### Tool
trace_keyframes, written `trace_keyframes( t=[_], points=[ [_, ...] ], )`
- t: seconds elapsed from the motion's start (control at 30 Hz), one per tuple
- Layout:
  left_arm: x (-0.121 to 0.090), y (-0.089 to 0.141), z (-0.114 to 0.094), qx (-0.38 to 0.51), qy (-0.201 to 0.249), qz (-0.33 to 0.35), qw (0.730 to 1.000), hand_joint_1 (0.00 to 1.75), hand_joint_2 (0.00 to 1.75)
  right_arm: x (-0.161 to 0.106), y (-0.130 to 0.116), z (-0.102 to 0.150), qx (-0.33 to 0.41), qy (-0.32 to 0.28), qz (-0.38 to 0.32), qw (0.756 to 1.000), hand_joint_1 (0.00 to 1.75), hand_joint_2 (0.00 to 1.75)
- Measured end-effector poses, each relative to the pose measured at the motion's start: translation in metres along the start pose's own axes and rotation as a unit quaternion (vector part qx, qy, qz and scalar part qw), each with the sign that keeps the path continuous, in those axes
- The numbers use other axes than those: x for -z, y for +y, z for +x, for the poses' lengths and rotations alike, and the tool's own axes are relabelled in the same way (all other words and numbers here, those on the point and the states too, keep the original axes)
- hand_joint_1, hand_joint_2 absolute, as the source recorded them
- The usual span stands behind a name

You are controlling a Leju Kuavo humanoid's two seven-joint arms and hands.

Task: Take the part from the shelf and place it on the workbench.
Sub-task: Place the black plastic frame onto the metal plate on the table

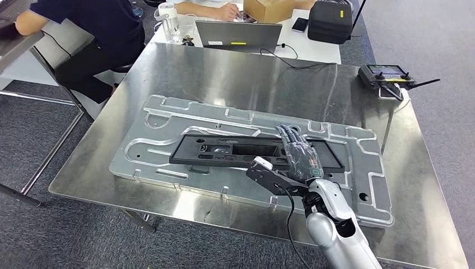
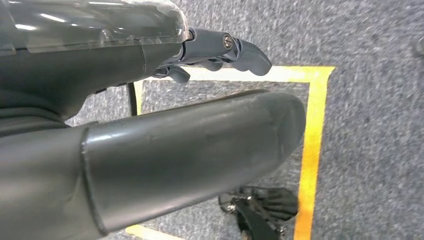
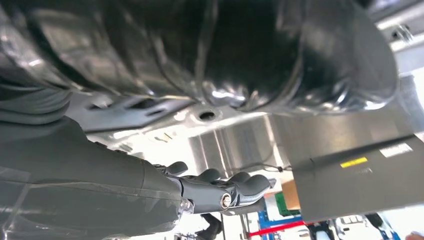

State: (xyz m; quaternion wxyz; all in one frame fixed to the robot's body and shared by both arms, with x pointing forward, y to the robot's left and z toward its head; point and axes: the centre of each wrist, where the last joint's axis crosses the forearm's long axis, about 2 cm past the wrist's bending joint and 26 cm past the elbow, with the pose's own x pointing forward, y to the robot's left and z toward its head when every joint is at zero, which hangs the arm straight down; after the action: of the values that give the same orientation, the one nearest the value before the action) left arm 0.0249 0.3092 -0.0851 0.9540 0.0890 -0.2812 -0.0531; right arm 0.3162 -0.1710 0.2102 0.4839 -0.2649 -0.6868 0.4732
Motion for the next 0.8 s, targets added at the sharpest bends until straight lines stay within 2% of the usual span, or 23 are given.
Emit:
trace_keyframes(
  t=[0.8],
  points=[
    [0.0030, 0.0003, 0.0020, -0.003, -0.001, -0.004, 1.000, 0.00, 0.00, -0.0001, 0.0011, -0.0025, -0.002, -0.002, 0.000, 1.000, 0.00, 0.00]
  ],
)
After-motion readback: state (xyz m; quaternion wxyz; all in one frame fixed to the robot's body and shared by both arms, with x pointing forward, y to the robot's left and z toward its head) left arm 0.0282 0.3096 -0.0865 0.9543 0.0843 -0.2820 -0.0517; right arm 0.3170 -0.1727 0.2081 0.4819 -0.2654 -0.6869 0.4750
